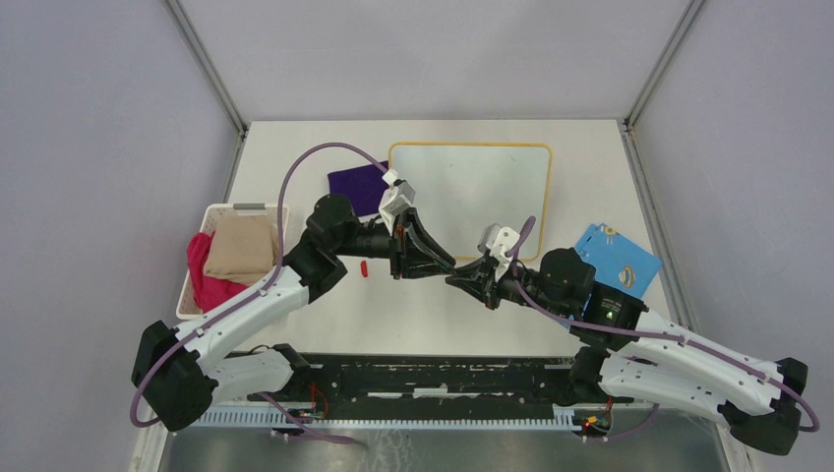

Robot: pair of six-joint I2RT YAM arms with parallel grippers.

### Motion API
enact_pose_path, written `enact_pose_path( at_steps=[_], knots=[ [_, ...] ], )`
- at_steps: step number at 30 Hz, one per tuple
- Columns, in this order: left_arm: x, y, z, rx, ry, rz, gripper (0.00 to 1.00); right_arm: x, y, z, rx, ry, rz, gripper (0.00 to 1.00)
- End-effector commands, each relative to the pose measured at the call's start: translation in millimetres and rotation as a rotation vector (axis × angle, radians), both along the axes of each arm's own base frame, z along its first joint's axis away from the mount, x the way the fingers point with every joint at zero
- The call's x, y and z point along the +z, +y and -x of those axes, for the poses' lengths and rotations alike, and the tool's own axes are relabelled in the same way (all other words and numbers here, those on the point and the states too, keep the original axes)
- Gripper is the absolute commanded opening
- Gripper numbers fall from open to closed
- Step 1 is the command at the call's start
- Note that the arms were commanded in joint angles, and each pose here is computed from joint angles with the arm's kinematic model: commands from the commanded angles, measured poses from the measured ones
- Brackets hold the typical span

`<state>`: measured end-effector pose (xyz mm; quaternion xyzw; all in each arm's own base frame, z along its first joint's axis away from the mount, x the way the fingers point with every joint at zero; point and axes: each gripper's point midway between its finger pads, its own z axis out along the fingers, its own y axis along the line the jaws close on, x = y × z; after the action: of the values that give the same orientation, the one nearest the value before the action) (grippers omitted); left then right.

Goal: Write a sentence on the whiteboard
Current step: Adjust the whiteboard marker.

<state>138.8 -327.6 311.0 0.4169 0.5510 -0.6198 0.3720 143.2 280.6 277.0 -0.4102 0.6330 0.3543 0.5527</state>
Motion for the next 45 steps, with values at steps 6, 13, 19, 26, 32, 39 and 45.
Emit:
enact_pose_path(
  at_steps=[6, 13, 19, 26, 32, 39, 45],
  knots=[
    [15, 0, 16, -0.063, 0.002, 0.038, 0.02, 24, -1, 0, -0.007, -0.036, -0.084, 0.00],
    [54, -1, 3, 0.037, 0.025, 0.125, 0.02, 60, -10, 0, -0.045, -0.053, -0.248, 0.49],
    [123, 22, -25, 0.322, 0.021, 0.309, 0.02, 112, -40, -3, -0.150, -0.092, -0.463, 0.60],
    [193, 72, -43, 0.592, 0.064, 0.556, 0.02, 164, -33, 8, -0.068, -0.112, -0.614, 0.61],
    [239, 101, -32, 0.634, 0.063, 0.695, 0.02, 193, -8, 8, 0.008, -0.134, -0.658, 0.63],
    [280, 140, -23, 0.743, 0.015, 0.815, 0.02, 230, 18, 11, 0.100, -0.186, -0.660, 0.61],
    [281, 137, -15, 0.656, 0.072, 0.874, 0.02, 257, 25, 26, 0.280, -0.126, -0.808, 0.62]
  ],
)
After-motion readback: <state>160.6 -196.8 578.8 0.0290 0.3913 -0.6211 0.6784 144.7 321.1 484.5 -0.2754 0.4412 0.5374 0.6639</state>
